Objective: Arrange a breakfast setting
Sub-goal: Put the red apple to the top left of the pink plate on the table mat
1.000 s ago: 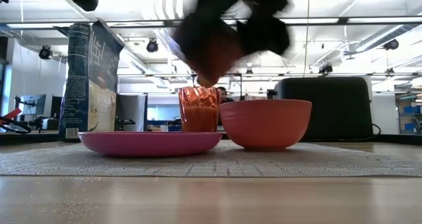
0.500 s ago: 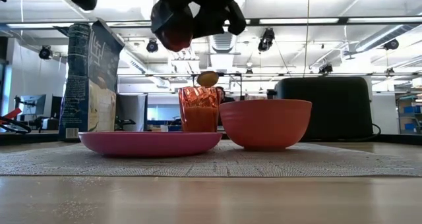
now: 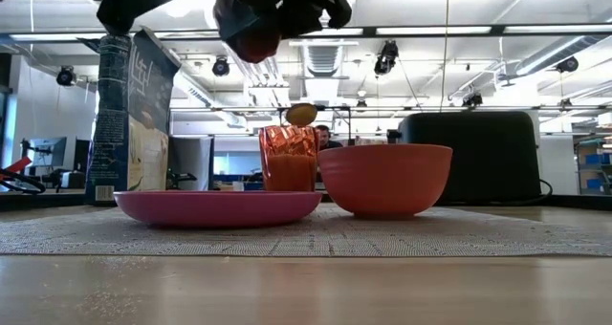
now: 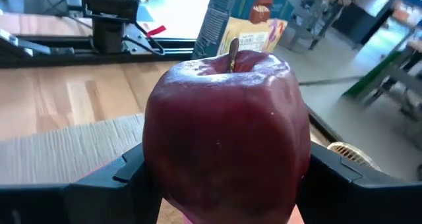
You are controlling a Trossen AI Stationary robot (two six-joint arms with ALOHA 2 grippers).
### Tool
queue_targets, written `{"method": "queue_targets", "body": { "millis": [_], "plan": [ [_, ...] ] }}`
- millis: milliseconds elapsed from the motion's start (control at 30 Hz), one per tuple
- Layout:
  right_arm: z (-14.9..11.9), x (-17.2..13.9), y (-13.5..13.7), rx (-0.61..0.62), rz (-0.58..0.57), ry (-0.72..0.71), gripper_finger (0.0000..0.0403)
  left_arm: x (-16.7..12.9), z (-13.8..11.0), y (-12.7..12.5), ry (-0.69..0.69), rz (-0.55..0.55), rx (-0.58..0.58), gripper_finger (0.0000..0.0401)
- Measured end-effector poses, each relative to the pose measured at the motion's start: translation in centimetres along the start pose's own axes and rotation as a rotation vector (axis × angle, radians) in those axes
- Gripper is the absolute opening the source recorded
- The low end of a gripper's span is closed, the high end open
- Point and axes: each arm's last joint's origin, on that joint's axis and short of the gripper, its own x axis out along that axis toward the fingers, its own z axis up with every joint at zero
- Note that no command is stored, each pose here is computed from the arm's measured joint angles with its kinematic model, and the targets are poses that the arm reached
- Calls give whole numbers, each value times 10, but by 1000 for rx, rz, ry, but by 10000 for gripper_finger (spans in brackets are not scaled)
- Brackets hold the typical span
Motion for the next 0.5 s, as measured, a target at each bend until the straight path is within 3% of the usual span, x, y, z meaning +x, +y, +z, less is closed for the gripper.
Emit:
{"method": "queue_targets", "body": {
  "millis": [133, 267, 500],
  "plan": [
    [3, -2, -2, -63, -1, -5, 250, 1, 3, -1, 35, 25, -3, 262],
    [7, -6, -6, -71, -3, -6, 257, 4, 5, -6, 195, -52, -10, 262],
    [17, -19, -19, -35, -10, 17, 264, 16, 7, -18, 293, -212, 79, 262]
  ]
}}
